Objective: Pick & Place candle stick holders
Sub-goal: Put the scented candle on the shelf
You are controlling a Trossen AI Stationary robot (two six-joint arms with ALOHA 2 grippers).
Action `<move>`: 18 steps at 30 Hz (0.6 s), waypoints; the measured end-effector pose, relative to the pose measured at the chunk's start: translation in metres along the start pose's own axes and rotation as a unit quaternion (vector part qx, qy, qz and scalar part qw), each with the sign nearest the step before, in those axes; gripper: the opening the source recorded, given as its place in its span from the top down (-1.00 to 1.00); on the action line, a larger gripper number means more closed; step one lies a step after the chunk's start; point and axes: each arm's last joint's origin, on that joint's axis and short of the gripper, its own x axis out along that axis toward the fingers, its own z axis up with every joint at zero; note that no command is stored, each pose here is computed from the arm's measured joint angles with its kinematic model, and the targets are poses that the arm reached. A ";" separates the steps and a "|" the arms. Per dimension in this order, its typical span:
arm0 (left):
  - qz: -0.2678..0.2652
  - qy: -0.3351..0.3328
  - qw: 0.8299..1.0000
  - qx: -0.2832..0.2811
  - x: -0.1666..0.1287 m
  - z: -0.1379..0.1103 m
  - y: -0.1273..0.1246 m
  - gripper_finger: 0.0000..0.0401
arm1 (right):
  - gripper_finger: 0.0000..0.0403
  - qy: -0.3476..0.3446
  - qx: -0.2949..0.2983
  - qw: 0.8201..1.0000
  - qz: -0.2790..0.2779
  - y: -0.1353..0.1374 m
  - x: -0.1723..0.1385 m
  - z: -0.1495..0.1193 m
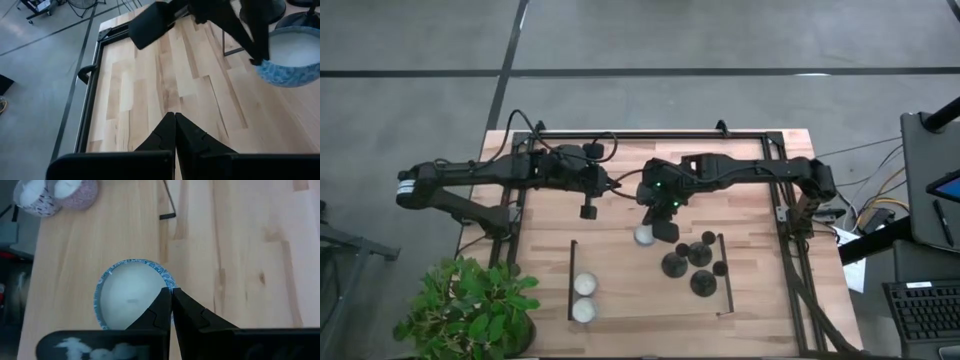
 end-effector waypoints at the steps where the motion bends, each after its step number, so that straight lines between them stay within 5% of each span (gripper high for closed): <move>1: 0.000 0.000 1.000 0.000 0.000 0.000 0.000 1.00 | 0.96 0.000 -0.001 1.000 0.003 0.000 0.002 0.000; 18: -0.002 0.000 1.000 -0.001 0.000 0.000 0.000 1.00 | 0.96 -0.009 0.042 0.999 0.016 0.002 0.028 0.006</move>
